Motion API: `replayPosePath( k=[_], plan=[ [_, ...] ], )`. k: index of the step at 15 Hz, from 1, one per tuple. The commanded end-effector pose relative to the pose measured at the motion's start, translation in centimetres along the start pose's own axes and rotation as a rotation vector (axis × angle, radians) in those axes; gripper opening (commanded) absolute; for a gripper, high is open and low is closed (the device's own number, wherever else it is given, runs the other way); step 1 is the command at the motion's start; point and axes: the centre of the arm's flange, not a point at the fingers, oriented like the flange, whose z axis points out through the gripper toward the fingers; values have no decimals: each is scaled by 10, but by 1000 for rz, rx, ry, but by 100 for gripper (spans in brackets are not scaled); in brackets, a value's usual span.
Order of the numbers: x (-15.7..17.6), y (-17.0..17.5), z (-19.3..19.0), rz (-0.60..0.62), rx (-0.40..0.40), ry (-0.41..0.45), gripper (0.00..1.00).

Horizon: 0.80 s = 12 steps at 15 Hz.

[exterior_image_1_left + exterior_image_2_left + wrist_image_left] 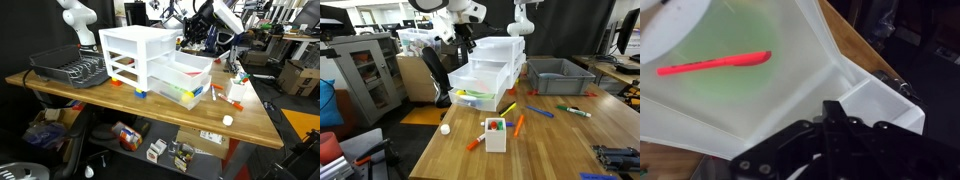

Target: Close the topmost drawer of the small white cabinet

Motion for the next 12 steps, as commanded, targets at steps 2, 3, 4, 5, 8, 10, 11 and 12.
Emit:
replayPosePath(
  k=[2,3,4,5,8,10,11,12],
  plan=[
    [-46,-9,-40,-120,-167,-33,0],
    [-54,-9,-45,-144,-202,-38,0],
    [-62,-9,-52,-166,-232,-42,0],
    [-69,-9,-57,-184,-253,-43,0],
    [-86,-17,-77,-210,-288,-30,0],
    [-100,-22,-92,-205,-270,-36,0],
    [-108,-24,-98,-209,-263,-49,0],
    [-118,-23,-105,-212,-261,-73,3]
  ],
)
